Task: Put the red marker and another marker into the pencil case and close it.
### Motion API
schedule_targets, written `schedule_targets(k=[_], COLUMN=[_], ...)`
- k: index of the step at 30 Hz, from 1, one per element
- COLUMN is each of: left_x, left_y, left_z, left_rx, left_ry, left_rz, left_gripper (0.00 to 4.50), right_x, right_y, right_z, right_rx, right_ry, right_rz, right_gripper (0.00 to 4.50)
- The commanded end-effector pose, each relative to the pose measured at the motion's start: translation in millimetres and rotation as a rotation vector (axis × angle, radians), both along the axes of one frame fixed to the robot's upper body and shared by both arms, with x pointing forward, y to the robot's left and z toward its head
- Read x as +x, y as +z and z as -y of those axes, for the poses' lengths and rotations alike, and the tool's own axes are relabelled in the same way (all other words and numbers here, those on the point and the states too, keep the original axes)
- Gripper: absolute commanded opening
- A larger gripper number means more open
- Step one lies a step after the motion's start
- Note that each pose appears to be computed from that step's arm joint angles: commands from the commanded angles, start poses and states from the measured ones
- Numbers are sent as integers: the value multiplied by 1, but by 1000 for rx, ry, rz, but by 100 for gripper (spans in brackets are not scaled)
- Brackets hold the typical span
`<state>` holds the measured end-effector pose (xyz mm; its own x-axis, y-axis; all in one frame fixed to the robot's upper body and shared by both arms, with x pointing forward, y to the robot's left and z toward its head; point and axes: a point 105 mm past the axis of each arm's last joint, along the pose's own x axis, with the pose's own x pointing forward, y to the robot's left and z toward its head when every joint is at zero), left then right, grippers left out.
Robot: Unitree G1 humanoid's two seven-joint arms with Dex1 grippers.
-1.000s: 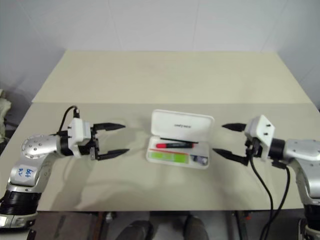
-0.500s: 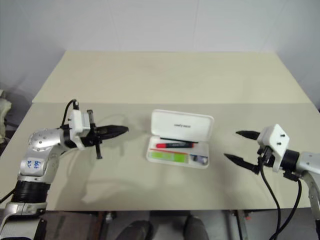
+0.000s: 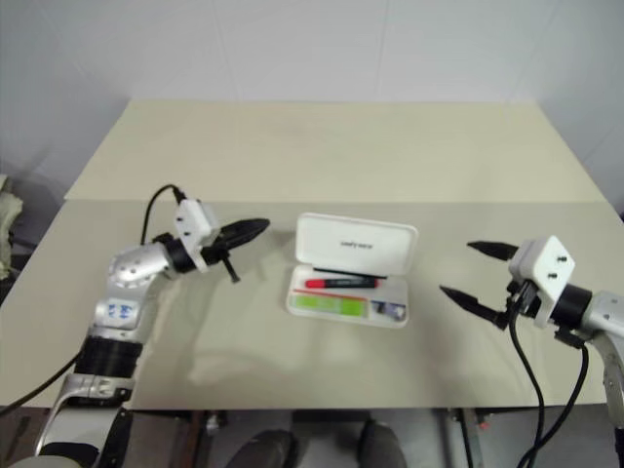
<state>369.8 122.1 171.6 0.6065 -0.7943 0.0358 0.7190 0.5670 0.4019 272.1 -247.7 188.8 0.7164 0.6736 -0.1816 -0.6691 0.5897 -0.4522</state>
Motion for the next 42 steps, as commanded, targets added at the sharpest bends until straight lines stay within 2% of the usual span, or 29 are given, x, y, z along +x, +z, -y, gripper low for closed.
schedule_targets(k=[1,6,15,22,33,36,42], left_x=[14,24,8,-3,-41,-45,-45], left_y=[19,14,-12,-4,-8,-22,-38], left_z=[13,28,52,64,73,74,86], left_rx=[-6,25,104,85,352,496,576], left_ry=[31,29,-125,-207,-470,-514,-522], left_rz=[35,-13,-134,-91,58,24,-46], left_gripper=[2,2,2,2,2,2,2], right_x=[0,1,1,1,3,6,13], right_y=[13,15,17,17,17,19,27], right_z=[-7,-8,-14,-19,-24,-28,-40], right_rx=[-10,-1,11,29,45,75,128], right_ry=[25,26,19,14,15,9,16], right_rz=[42,56,65,69,67,73,102], right_gripper=[450,450,450,450,450,450,450])
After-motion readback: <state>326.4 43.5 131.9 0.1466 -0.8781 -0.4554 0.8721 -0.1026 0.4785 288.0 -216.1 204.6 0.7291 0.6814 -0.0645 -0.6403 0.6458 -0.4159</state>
